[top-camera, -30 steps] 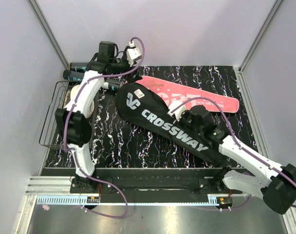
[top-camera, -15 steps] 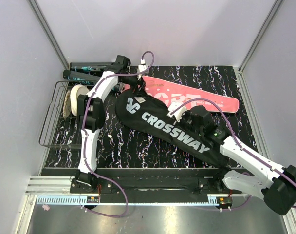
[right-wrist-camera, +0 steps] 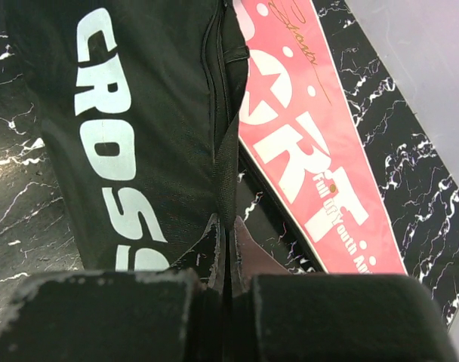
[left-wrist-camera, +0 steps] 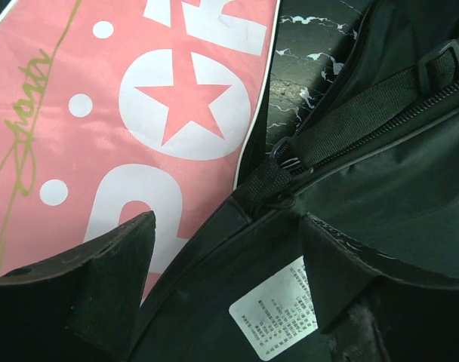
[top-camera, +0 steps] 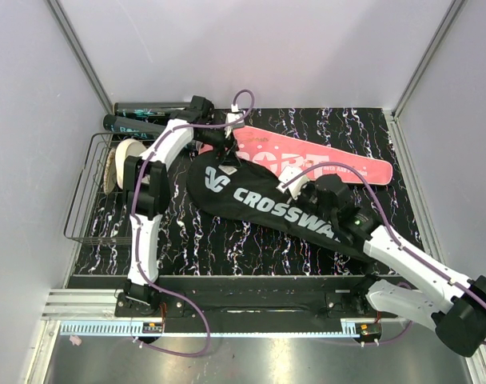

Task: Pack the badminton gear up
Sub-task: Adjust the racket bag at the center of the board.

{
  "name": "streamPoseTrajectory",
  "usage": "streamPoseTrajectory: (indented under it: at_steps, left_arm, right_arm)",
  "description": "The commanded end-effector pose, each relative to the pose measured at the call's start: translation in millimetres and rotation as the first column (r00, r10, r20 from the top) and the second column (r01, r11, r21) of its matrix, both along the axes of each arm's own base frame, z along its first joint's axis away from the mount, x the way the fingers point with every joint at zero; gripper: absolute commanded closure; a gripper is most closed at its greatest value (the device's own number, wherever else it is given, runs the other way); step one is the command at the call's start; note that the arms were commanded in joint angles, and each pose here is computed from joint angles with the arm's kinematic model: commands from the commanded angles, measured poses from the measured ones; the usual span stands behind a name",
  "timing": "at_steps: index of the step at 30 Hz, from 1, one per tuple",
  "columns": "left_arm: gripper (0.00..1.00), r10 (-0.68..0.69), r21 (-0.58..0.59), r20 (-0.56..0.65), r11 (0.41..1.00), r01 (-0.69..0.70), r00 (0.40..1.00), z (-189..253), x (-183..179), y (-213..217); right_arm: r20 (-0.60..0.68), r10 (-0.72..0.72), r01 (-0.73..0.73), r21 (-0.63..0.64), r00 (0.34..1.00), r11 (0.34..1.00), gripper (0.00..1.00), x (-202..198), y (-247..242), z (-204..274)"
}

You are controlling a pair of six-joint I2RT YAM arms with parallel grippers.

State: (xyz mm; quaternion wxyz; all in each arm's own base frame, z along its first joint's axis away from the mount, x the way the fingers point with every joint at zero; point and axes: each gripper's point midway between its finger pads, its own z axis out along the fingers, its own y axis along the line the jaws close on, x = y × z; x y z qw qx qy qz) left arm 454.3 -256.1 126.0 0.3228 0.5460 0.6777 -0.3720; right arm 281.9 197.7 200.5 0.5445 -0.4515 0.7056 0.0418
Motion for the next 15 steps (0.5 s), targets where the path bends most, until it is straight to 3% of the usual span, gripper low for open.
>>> streamPoseTrajectory:
  at_steps: [1, 5, 6, 10, 11, 13, 14, 15]
  left_arm:
    - [0.19, -0.071, -0.022, 0.045, 0.997, 0.072, 0.996, 17, -12, -17]
    - [0.37, -0.092, -0.012, -0.002, 0.996, 0.092, 0.996, 4, -21, -18]
    - [0.55, -0.093, 0.003, 0.007, 0.996, 0.093, 0.996, 1, -22, -16]
    - [0.95, -0.04, 0.038, 0.065, 0.999, 0.037, 0.997, 11, -18, -7]
    - [0.99, -0.021, 0.011, 0.177, 1.0, 0.019, 0.984, 38, -9, -9]
    - [1.0, 0.039, 0.001, 0.19, 0.999, -0.04, 0.981, 40, -14, -3]
    - [1.0, 0.063, -0.044, 0.31, 0.998, -0.052, 0.949, 74, -9, -3]
    - [1.0, 0.089, -0.033, 0.316, 0.996, -0.083, 0.945, 69, -14, 3]
  right_arm:
    - [0.179, -0.015, -0.009, 0.131, 0.984, 0.991, 1.0, 9, 7, 66]
    - [0.204, -0.035, 0.006, 0.14, 0.978, 0.99, 1.0, 12, 4, 72]
    - [0.204, -0.038, 0.009, 0.141, 0.978, 0.99, 1.0, 12, 4, 71]
    - [0.213, -0.081, 0.047, 0.159, 0.974, 0.986, 1.0, 18, 1, 72]
    - [0.201, -0.119, 0.088, 0.157, 0.972, 0.984, 1.0, 22, -4, 68]
    - [0.173, -0.158, 0.126, 0.18, 0.972, 0.975, 1.0, 24, -6, 65]
    - [0.161, -0.173, 0.142, 0.187, 0.972, 0.972, 1.0, 25, -7, 62]
    - [0.145, -0.176, 0.148, 0.188, 0.974, 0.971, 1.0, 24, -7, 57]
